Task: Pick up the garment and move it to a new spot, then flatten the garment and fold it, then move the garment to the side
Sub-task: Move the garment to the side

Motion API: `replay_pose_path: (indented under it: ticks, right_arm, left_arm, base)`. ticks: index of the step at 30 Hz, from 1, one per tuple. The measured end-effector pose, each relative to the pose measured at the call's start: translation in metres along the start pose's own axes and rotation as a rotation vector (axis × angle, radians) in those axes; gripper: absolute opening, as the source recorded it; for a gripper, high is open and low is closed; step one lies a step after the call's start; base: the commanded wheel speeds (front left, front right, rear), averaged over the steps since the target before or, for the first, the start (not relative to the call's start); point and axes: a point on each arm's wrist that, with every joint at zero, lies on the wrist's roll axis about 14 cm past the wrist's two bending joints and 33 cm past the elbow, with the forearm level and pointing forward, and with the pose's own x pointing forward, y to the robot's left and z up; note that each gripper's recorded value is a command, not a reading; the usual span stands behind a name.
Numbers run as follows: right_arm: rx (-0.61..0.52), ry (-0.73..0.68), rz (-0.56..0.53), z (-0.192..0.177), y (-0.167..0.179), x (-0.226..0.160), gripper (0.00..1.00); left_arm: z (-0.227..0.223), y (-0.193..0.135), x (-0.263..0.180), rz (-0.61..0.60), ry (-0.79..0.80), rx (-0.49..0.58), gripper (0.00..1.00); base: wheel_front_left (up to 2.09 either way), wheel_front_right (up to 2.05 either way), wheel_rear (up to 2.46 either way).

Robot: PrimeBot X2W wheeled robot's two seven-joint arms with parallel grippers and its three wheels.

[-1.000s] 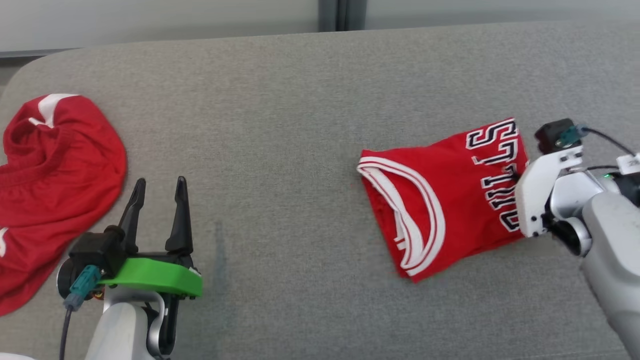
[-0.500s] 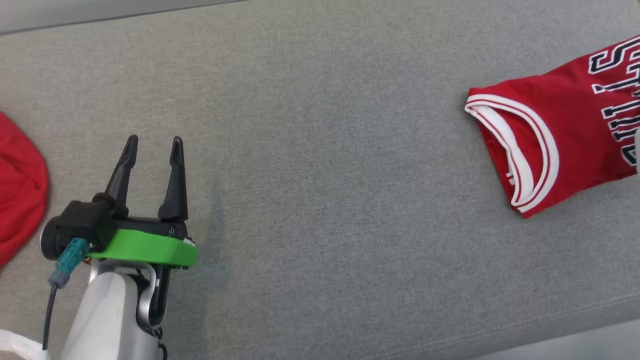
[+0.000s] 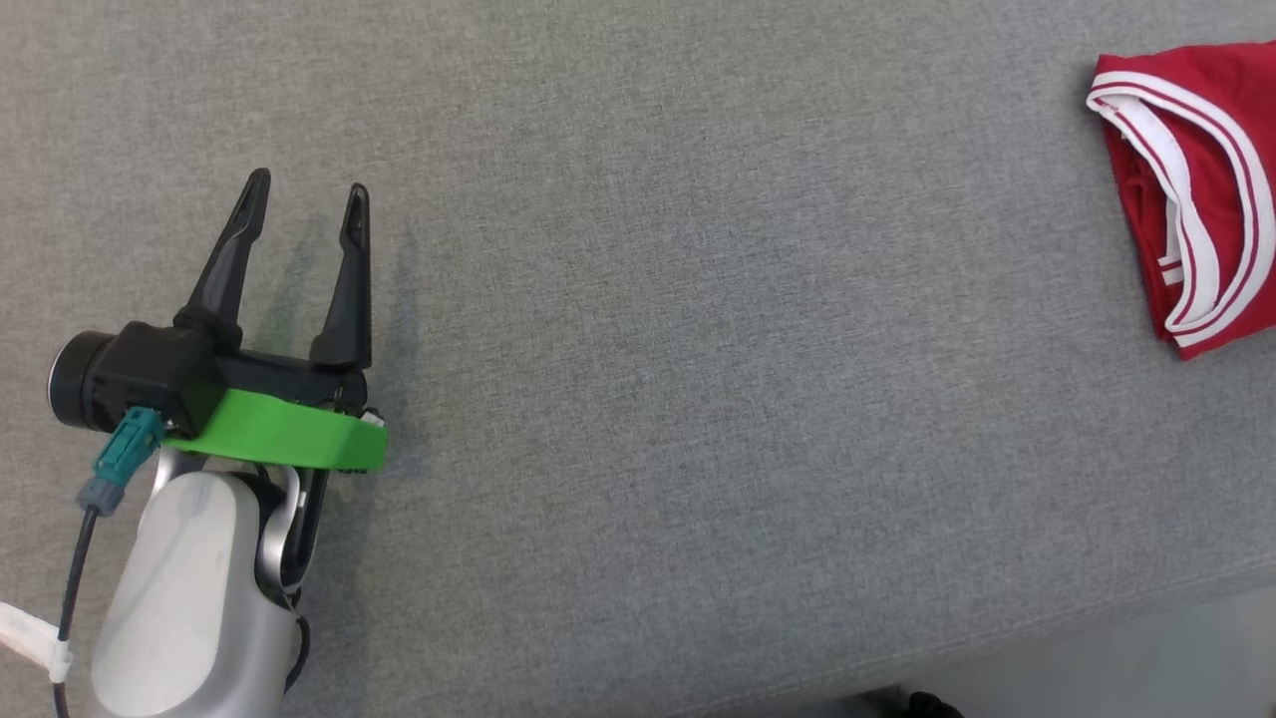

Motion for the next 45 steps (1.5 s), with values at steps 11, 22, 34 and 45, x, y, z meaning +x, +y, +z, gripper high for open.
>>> replay_pose_path:
  ticks: [11,22,34,45]
  right_arm:
    - [-0.010,-0.058,-0.041,0.005,0.002,0.005,1.00]
    - [0.052,-0.309,0.060,0.052,0.052,-0.016,1.00]
    - [0.340,-0.626,0.238,0.102,0.130,-0.102,1.00]
    - [0.495,-0.718,0.342,0.097,0.161,-0.177,1.00]
  left_arm:
    - [-0.001,0.008,-0.004,0.012,0.007,0.015,1.00]
    - [0.020,0.008,-0.022,0.060,-0.019,0.009,1.00]
    - [0.040,0.014,-0.081,0.180,-0.023,-0.008,1.00]
    - [0.061,0.013,-0.127,0.257,-0.066,-0.016,1.00]
  base:
    - [0.00,0.00,0.00]
    - [0.00,0.00,0.00]
    - [0.00,0.00,0.00]
    - [0.00,0.00,0.00]
